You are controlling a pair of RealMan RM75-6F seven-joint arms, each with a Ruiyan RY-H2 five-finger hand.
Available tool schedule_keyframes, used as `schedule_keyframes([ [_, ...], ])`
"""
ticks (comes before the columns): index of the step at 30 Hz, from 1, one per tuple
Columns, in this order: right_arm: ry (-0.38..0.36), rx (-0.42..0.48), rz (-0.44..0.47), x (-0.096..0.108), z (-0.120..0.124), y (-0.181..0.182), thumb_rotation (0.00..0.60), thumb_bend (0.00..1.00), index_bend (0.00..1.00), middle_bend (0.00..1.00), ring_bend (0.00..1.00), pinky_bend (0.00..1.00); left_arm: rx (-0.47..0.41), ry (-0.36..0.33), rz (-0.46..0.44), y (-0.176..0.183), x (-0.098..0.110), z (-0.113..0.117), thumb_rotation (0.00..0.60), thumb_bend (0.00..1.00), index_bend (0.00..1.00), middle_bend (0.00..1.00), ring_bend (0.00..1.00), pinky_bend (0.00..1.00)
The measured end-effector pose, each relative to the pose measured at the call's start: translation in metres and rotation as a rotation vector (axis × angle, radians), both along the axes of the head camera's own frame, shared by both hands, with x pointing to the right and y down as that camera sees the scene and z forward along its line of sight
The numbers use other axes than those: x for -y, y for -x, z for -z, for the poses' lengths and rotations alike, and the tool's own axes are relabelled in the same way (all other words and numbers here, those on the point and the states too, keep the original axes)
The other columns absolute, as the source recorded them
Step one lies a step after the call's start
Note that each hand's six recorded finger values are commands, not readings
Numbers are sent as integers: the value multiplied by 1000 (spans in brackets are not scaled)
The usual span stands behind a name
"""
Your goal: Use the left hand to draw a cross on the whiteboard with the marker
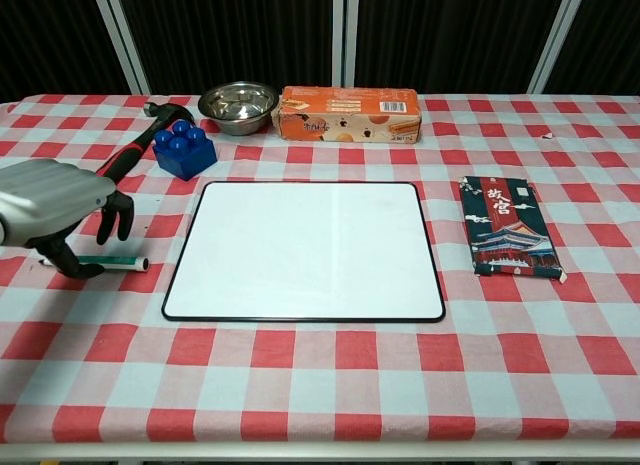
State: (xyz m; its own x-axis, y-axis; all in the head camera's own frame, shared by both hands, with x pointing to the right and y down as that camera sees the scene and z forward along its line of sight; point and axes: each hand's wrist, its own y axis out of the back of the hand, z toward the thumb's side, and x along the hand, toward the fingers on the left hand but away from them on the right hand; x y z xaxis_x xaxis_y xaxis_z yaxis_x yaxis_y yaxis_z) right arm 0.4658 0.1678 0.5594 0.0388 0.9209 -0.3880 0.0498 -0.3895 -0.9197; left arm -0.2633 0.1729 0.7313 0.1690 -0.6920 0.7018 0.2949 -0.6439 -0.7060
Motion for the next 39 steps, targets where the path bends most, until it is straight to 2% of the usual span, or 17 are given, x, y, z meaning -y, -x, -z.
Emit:
schedule_keyframes([
  [9, 10, 5, -6, 0, -2, -1, 600, 171, 0, 57, 0, 118, 39, -2, -10, 0, -2, -7, 600, 264, 443, 487, 693, 989],
  [33, 18, 1, -23, -3, -3, -5, 600, 171, 0, 57, 0, 118, 14, 2, -5, -1, -3, -15, 600, 284, 492, 529, 696, 989],
  [39, 22, 0, -24, -3, -4, -5, 600, 171, 0, 58, 0, 118, 2, 1, -5, -1, -3, -15, 600, 330, 541, 571, 704, 989],
])
